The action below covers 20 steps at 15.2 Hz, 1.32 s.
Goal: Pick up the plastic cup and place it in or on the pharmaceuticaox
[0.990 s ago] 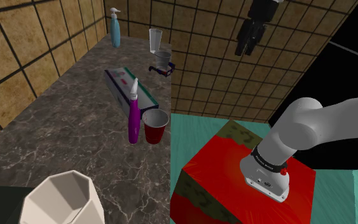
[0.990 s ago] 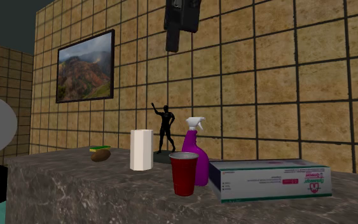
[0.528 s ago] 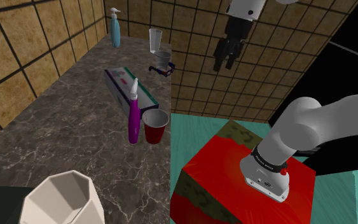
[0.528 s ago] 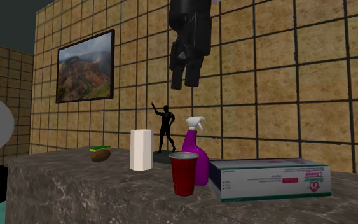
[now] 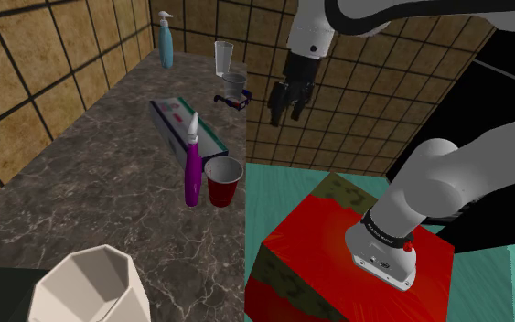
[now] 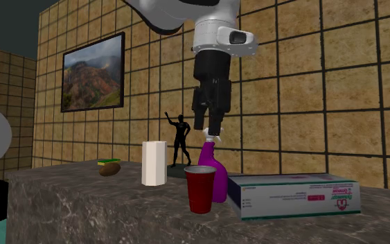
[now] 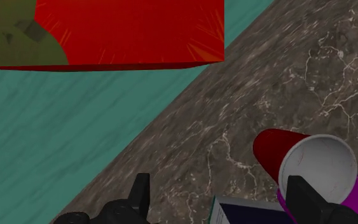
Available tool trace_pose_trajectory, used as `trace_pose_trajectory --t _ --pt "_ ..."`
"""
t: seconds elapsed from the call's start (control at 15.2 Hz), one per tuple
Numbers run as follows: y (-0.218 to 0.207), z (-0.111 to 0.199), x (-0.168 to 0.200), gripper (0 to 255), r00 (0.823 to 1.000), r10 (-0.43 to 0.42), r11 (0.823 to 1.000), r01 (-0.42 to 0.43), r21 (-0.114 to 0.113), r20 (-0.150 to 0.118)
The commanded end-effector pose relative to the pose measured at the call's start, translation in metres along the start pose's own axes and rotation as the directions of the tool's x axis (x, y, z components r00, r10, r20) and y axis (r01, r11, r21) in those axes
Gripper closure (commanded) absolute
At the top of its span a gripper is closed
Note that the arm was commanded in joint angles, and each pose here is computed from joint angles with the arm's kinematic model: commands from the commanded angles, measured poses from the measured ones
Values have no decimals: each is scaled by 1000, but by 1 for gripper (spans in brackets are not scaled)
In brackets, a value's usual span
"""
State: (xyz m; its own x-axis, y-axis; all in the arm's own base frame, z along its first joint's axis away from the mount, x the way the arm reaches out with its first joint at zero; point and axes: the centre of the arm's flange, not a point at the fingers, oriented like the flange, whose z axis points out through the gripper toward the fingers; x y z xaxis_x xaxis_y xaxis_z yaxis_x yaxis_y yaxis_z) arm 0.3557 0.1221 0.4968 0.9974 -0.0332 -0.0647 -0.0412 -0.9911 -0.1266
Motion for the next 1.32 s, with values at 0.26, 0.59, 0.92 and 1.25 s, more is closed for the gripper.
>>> trace_pose_trajectory --t 0.26,0.59,0.92,1.25 --pt "-56 55 28 0 1000 -14 1000 14 -2 6" --pt "-96 98 51 0 1000 -26 1000 26 -5 12" --pt "-96 124 50 0 1000 -26 1000 26 -5 12" --pt "-96 138 50 0 1000 -26 1000 26 -5 12"
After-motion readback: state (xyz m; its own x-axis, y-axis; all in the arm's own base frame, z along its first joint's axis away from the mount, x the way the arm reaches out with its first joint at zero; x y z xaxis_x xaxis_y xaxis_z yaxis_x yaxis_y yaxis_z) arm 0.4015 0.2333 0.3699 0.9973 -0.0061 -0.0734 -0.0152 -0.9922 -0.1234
